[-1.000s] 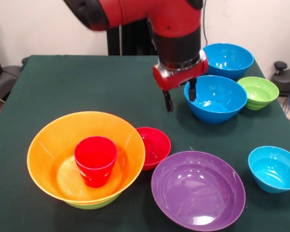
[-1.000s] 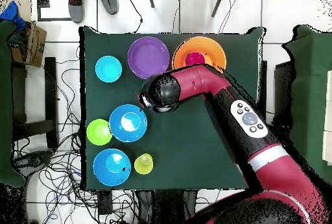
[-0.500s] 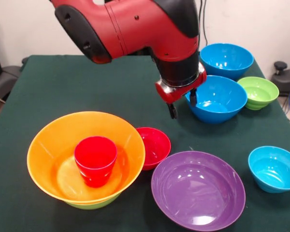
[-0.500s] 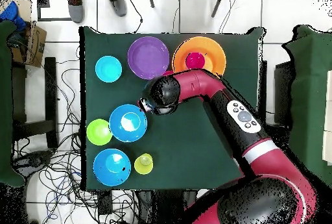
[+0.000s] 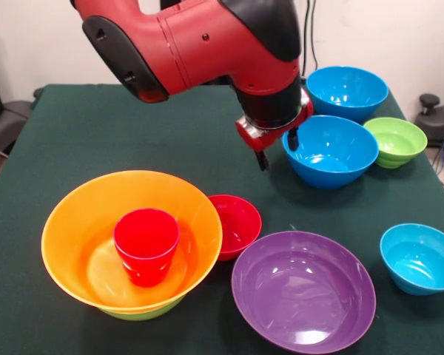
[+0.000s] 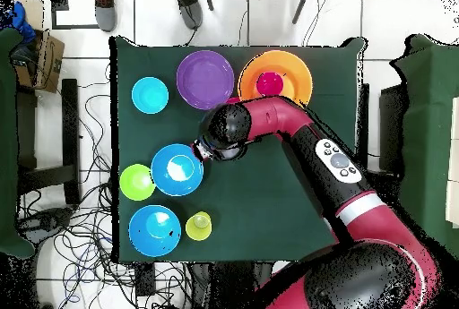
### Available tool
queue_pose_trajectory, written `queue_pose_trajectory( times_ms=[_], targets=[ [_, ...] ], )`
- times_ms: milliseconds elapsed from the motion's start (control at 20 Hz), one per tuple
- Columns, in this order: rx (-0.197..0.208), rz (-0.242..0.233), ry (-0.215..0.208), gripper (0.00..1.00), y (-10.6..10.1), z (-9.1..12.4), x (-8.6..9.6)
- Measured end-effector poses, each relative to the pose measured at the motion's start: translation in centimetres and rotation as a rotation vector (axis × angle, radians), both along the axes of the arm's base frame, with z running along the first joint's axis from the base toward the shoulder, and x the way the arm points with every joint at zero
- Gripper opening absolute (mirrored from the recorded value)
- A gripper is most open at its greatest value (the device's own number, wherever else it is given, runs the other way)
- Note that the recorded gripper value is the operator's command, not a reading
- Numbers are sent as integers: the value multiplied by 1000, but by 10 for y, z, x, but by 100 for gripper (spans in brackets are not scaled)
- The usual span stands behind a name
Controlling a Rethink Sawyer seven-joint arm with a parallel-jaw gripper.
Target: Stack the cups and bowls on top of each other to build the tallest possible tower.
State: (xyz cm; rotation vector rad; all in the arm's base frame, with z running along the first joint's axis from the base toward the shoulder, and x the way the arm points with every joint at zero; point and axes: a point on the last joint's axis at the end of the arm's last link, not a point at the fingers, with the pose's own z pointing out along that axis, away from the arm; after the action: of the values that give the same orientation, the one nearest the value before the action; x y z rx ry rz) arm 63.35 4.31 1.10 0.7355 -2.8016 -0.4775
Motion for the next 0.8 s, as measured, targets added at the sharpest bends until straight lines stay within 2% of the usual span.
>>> queue_pose_trajectory(
  times_ms=[200, 350, 800],
  targets=[
    [3, -5, 22, 100, -2, 7, 1],
    [2, -7, 23, 100, -4, 12, 3],
    [14, -10, 32, 100, -6, 6, 0]
  ],
)
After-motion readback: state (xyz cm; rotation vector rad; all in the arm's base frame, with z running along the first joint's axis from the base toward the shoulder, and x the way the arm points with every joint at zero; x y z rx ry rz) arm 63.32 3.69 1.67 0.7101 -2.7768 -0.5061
